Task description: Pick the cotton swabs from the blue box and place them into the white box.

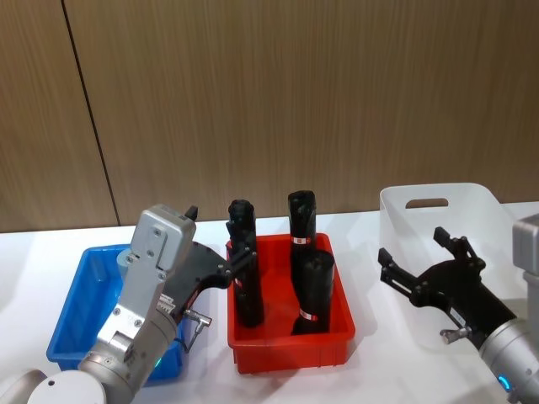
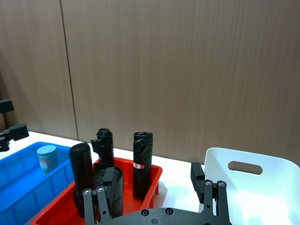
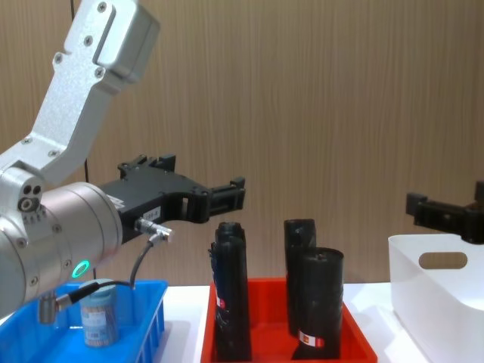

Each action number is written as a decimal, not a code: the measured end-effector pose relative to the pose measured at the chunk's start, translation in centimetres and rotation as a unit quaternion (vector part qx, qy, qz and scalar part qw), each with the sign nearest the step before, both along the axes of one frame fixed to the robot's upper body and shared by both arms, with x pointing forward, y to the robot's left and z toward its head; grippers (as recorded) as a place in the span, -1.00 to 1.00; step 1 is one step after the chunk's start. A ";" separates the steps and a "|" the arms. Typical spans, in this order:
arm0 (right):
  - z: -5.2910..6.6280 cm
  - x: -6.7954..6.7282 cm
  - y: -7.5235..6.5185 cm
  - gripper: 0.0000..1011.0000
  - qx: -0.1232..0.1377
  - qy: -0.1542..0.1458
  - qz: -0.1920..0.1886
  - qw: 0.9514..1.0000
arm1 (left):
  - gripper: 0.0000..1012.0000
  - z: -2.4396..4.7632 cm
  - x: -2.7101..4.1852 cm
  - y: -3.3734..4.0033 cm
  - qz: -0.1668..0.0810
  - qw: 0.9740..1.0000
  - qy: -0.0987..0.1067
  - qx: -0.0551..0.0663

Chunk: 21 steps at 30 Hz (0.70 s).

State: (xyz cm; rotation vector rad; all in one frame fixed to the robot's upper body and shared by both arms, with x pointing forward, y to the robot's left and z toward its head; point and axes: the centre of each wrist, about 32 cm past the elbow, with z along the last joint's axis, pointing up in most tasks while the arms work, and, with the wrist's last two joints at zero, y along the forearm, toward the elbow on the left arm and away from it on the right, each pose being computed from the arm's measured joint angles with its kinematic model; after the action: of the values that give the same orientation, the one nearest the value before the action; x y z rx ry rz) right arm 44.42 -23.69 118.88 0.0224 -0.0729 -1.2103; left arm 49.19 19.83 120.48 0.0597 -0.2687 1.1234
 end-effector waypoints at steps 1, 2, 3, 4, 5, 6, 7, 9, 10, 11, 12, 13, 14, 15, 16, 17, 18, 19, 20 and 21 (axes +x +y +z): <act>0.0 0.0 0.0 0.98 -0.001 0.001 0.004 1.000 | 0.98 -0.01 0.00 0.00 0.000 1.000 0.000 0.000; 0.0 0.1 0.0 0.98 -0.002 0.003 0.007 1.000 | 0.98 0.00 0.00 0.00 0.000 1.000 0.000 0.000; 0.0 0.1 0.0 0.98 -0.003 0.005 0.012 1.000 | 0.98 0.00 0.00 0.00 0.000 1.000 0.000 0.000; 0.0 0.1 0.0 0.98 -0.003 0.005 0.012 1.000 | 0.98 -0.01 0.00 0.00 0.000 1.000 0.000 0.000; 0.1 0.2 0.0 0.98 -0.005 0.008 0.018 1.000 | 0.98 -0.01 0.00 0.00 0.000 1.000 0.000 0.000; 0.1 0.2 -0.1 0.98 -0.006 0.010 0.021 1.000 | 0.98 -0.01 0.00 0.00 0.000 1.000 0.000 0.000; 0.1 0.3 -0.1 0.98 -0.008 0.014 0.027 1.000 | 0.98 -0.01 0.00 0.01 0.000 1.000 0.000 0.000; 0.2 0.4 -0.1 0.98 -0.009 0.018 0.035 0.999 | 0.98 -0.02 0.00 0.01 0.000 1.000 0.001 0.000; 0.2 0.5 -0.1 0.98 -0.010 0.019 0.038 0.999 | 0.98 -0.02 0.01 0.01 0.000 1.000 0.001 0.000; 0.2 0.6 -0.2 0.98 -0.010 0.024 0.046 0.999 | 0.98 -0.02 0.01 0.01 0.000 1.000 0.001 0.000; 0.2 0.7 -0.2 0.98 -0.011 0.027 0.050 0.998 | 0.98 -0.03 0.01 0.01 0.000 1.000 0.001 0.000; 0.2 0.8 -0.2 0.98 -0.013 0.032 0.060 0.998 | 0.98 -0.03 0.01 0.01 0.000 1.000 0.001 0.000; 0.2 0.9 -0.2 0.98 -0.014 0.035 0.064 0.997 | 0.98 -0.03 0.01 0.01 0.000 1.000 0.001 0.000; 0.2 1.0 -0.2 0.98 -0.015 0.037 0.068 0.997 | 0.98 -0.03 0.01 0.01 0.000 1.000 0.001 0.000; 0.2 1.1 -0.3 0.98 -0.016 0.040 0.073 0.996 | 0.98 -0.03 0.01 0.01 0.000 1.000 0.001 0.000; 0.2 1.3 -0.3 0.98 -0.018 0.046 0.082 0.995 | 0.98 -0.03 0.01 0.01 0.000 1.000 0.001 0.000; 0.2 1.4 -0.3 0.98 -0.018 0.048 0.087 0.995 | 0.98 -0.03 0.01 0.01 0.000 1.000 0.001 0.000; 0.2 1.6 -0.3 0.98 -0.020 0.054 0.096 0.994 | 0.98 -0.03 0.01 0.01 0.000 1.000 0.001 0.000; 0.2 1.6 -0.3 0.98 -0.020 0.054 0.096 0.994 | 0.98 -0.03 0.01 0.01 0.000 1.000 0.001 0.000; 0.2 1.9 -0.3 0.98 -0.021 0.059 0.104 0.993 | 0.98 -0.03 0.01 0.01 0.000 1.000 0.001 0.000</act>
State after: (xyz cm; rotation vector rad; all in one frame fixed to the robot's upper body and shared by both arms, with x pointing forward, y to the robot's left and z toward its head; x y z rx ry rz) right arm 46.27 -23.95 119.05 -0.0765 0.0074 -0.9994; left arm 49.20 19.84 120.44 0.0612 -0.2675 1.1238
